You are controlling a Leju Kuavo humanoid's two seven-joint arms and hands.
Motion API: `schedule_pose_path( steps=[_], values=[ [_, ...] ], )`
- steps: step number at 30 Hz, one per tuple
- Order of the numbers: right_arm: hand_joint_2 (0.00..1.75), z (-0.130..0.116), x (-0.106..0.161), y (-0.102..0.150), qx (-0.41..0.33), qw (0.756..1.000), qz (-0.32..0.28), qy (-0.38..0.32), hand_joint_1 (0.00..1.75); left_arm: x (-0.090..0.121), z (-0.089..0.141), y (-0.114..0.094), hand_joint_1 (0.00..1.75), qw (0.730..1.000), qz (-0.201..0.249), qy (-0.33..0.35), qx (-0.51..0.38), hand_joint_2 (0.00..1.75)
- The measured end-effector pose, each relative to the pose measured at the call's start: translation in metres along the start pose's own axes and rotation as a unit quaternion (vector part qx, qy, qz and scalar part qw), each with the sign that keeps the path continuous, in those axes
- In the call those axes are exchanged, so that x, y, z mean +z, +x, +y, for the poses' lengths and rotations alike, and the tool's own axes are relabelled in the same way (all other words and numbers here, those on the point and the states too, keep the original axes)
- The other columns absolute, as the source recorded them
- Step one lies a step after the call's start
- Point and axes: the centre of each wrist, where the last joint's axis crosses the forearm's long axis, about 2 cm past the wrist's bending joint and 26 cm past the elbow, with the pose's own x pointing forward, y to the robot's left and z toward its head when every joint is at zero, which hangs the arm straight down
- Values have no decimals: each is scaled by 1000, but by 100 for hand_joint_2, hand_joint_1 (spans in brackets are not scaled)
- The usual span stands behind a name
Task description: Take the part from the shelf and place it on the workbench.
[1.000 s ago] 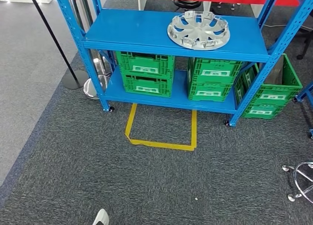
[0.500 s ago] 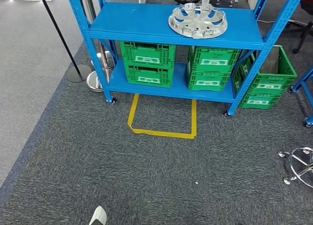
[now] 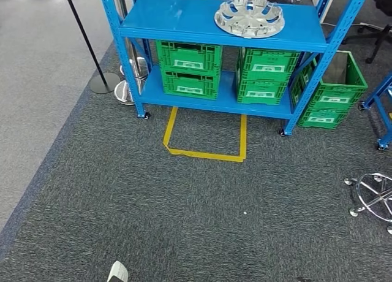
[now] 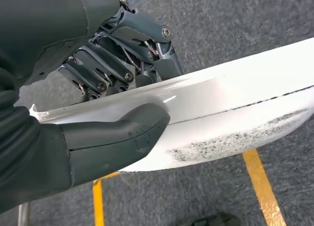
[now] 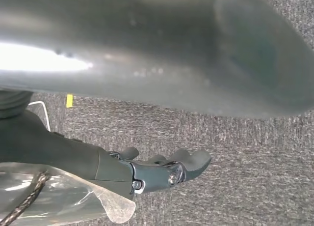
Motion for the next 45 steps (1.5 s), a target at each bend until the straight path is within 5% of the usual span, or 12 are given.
schedule_pose_path(
  steps=[20,45],
  values=[
    [0,2,0,1,-50,997,-42,-26,0,13,-13,-8,175,996,79,-4,28,175],
    [0,7,1,-3,-69,997,-41,-16,0,17,-19,-7,175,998,63,-9,29,175]
  ],
)
